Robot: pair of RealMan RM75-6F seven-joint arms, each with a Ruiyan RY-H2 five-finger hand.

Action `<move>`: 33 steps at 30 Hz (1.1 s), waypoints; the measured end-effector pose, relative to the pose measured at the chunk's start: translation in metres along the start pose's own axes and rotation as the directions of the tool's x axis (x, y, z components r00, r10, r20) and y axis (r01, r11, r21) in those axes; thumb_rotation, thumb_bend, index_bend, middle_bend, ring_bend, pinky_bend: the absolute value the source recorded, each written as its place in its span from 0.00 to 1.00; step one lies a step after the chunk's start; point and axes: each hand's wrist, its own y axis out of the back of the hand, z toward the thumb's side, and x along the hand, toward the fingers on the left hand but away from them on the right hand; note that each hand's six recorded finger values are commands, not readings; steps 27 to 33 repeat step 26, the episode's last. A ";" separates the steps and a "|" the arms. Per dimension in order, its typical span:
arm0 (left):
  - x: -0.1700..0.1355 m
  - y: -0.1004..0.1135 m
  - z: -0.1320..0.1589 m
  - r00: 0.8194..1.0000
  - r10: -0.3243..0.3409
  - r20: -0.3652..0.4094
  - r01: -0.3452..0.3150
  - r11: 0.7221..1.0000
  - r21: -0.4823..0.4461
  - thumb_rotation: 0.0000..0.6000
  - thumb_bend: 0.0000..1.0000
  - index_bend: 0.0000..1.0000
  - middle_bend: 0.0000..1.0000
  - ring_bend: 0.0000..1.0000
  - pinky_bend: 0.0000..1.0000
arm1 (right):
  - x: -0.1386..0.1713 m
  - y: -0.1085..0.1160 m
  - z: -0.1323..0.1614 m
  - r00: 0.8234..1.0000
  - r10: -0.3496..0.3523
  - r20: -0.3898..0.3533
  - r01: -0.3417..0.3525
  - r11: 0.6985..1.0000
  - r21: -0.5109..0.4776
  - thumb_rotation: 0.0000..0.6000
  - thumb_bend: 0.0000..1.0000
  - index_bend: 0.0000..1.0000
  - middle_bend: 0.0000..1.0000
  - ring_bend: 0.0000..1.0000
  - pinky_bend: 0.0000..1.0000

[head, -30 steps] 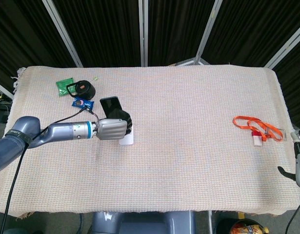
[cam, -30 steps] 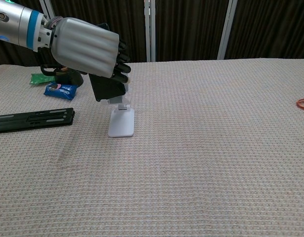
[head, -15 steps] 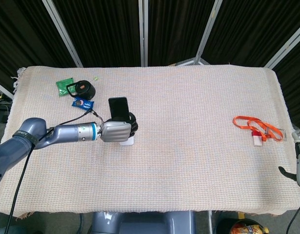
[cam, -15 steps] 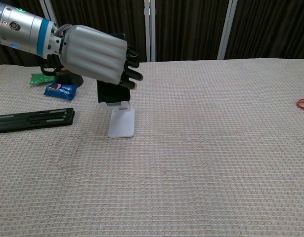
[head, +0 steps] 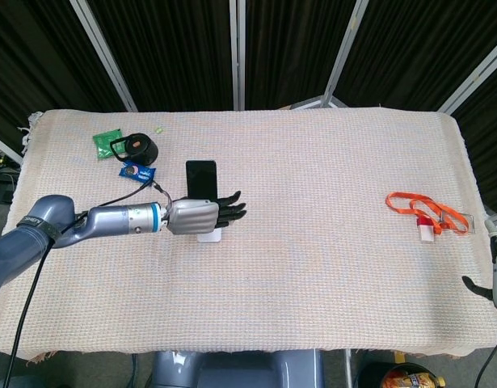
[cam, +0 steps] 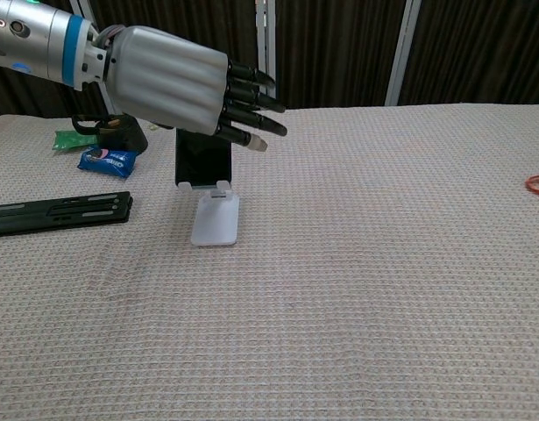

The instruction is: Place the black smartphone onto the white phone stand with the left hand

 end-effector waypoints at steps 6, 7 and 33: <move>-0.014 0.019 -0.032 0.969 0.074 -0.237 -0.104 0.987 -0.118 1.00 0.07 0.06 0.00 0.00 0.01 | 0.002 0.001 0.003 1.000 0.000 -0.012 0.000 1.000 -0.006 1.00 0.00 0.00 0.00 0.00 0.00; -0.018 0.022 -0.037 0.952 0.084 -0.295 -0.134 0.979 -0.154 1.00 0.07 0.06 0.00 0.00 0.00 | 0.002 0.001 0.005 1.000 0.000 -0.018 0.000 1.000 -0.009 1.00 0.00 0.00 0.00 0.00 0.00; -0.201 0.021 0.075 0.428 -0.702 -0.569 -0.413 0.408 -0.814 1.00 0.02 0.00 0.00 0.00 0.00 | 0.008 0.005 0.025 0.996 -0.001 -0.094 -0.004 0.999 -0.052 1.00 0.00 0.00 0.00 0.00 0.00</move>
